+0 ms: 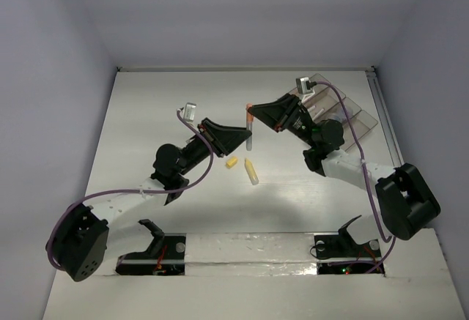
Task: Sort the stationery into containers
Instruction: Close the pen cap on the pen.
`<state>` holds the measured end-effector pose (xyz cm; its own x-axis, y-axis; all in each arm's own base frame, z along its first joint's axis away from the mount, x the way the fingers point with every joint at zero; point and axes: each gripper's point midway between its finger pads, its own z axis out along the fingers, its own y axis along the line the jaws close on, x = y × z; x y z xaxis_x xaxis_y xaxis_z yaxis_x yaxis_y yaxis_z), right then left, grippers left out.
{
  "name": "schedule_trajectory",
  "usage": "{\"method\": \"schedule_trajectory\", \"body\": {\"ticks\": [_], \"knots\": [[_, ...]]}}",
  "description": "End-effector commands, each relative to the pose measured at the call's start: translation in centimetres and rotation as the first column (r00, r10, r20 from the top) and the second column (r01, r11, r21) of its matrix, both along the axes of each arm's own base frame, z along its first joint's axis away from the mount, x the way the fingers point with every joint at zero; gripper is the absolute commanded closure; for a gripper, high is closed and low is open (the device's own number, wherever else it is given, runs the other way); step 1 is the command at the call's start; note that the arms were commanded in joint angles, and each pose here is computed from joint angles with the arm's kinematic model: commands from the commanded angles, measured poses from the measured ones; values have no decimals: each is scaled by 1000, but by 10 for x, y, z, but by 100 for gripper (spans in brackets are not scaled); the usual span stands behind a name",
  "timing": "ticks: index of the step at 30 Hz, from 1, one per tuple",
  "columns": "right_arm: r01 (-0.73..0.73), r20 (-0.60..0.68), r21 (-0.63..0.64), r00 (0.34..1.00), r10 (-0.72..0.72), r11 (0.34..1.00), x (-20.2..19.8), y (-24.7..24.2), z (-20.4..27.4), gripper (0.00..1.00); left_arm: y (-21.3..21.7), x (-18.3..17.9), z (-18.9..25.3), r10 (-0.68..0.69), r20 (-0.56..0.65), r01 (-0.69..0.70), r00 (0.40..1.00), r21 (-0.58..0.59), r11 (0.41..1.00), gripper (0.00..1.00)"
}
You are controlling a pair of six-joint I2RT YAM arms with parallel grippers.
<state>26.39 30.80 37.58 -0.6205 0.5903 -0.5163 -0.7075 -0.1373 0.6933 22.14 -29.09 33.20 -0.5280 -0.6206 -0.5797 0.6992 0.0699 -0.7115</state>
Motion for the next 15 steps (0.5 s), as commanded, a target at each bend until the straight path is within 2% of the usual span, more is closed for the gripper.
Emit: {"method": "schedule_trajectory", "body": {"ticks": [1, 15], "knots": [[-89, 367, 106, 929, 44, 990, -63, -19, 44, 81, 26, -4, 66, 65, 158, -43, 985, -143, 989, 100], [-99, 342, -79, 932, 120, 992, -63, -2, 16, 88, 43, 6, 83, 106, 177, -82, 979, -136, 987, 100]]}}
